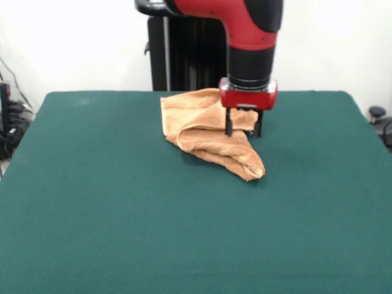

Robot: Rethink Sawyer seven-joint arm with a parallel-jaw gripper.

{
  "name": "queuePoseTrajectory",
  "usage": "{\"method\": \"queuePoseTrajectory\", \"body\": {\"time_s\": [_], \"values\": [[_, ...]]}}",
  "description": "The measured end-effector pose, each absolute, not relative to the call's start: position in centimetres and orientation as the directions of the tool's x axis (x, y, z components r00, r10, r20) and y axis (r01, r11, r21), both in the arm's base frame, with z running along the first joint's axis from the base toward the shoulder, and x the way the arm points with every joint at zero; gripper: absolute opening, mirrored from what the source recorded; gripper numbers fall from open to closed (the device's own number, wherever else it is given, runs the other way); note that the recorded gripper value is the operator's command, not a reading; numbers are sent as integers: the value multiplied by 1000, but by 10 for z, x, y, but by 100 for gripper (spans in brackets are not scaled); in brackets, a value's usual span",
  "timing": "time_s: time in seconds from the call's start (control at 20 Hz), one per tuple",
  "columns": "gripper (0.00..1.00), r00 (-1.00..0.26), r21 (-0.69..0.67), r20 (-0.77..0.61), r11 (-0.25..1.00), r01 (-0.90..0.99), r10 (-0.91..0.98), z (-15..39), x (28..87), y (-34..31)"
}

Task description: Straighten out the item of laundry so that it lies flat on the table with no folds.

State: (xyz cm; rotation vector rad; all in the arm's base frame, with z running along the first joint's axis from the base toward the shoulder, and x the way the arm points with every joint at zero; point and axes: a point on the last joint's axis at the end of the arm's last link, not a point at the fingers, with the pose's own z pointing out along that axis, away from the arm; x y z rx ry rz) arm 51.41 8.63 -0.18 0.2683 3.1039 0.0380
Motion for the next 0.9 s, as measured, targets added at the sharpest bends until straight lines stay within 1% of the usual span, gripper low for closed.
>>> {"method": "queuePoseTrajectory", "body": {"time_s": [0.9], "values": [[100,-982,15,-74,984,175,176,8,550,26]]}}
